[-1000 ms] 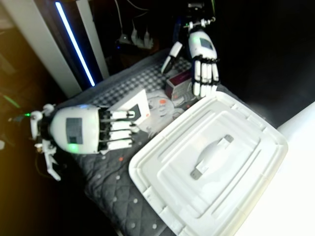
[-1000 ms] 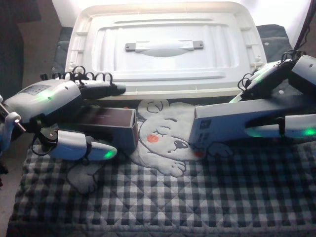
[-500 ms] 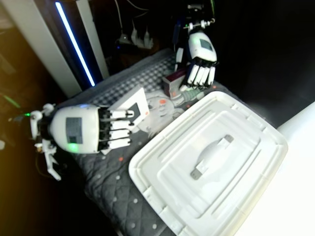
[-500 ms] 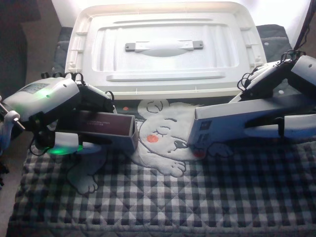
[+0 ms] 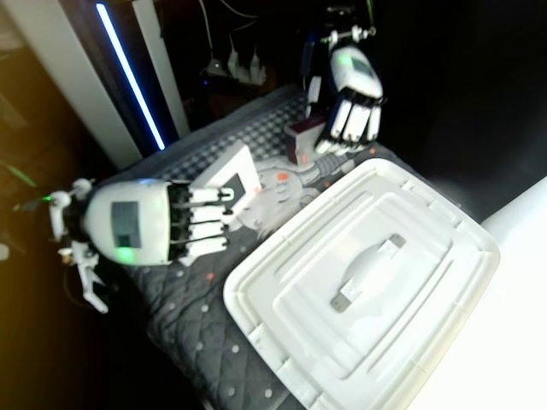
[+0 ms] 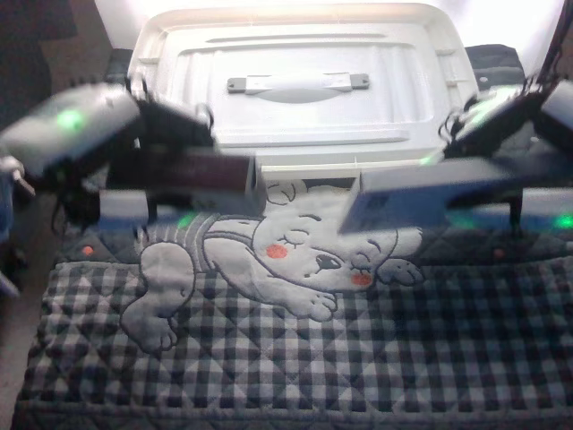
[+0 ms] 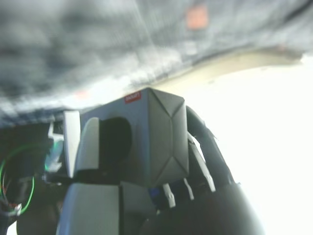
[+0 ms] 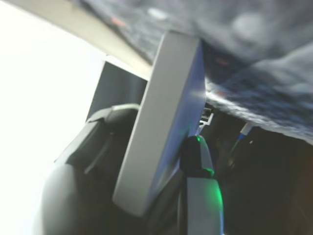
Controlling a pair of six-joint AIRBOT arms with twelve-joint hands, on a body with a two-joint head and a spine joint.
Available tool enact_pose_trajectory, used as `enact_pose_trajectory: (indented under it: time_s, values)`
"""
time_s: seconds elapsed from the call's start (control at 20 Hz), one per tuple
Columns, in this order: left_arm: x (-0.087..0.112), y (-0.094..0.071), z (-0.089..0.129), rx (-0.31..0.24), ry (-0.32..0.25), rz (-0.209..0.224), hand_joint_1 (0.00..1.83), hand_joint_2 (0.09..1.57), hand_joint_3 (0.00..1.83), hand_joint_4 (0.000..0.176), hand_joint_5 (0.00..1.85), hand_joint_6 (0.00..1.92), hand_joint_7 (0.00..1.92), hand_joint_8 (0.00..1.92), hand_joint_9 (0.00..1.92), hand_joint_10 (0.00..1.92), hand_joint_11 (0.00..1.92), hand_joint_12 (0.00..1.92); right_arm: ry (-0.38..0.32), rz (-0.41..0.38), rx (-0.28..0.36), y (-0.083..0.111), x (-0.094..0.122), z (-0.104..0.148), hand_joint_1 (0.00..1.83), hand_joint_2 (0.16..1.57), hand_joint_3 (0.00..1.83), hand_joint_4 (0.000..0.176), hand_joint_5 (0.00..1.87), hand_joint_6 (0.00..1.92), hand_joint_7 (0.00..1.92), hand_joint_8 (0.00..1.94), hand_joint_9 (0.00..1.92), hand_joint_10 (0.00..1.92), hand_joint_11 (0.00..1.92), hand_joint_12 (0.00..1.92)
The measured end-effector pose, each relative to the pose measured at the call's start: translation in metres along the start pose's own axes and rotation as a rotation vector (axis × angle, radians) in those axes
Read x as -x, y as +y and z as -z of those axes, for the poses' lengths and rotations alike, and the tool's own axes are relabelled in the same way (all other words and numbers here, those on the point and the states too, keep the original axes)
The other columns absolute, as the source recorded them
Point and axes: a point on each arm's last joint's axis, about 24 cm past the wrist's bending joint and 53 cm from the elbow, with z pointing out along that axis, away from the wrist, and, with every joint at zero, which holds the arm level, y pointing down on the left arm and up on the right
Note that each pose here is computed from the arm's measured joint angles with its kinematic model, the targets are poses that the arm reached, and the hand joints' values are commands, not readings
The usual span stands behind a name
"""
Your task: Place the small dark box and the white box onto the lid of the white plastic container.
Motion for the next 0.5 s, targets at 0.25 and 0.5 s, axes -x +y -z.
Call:
enact_pose_trajectory:
  time_s: [0.25, 0.5]
  values:
    - [0.048, -0.005, -0.031, -0.042, -0.084, -0.085, 1.25, 1.16, 0.0, 0.0, 1.02, 0.7, 0.81, 1.48, 0.48, 1.58, 0.2, 1.92, -0.055, 0.122, 0.088, 0.028, 0.032, -0.022, 1.3, 1.0, 0.0, 0.0, 1.34, 0.14, 1.3, 0.65, 1.18, 1.02, 1.07, 1.47]
    - [0.046, 0.003, -0.078, -0.013, -0.042, -0.137, 1.25, 1.14, 0.0, 0.0, 0.99, 0.75, 0.89, 1.37, 0.75, 1.36, 0.57, 1.76, -0.093, 0.186, 0.133, 0.04, 0.05, -0.052, 1.27, 1.05, 0.0, 0.0, 1.15, 0.54, 1.11, 0.96, 0.98, 1.14, 0.8, 1.66]
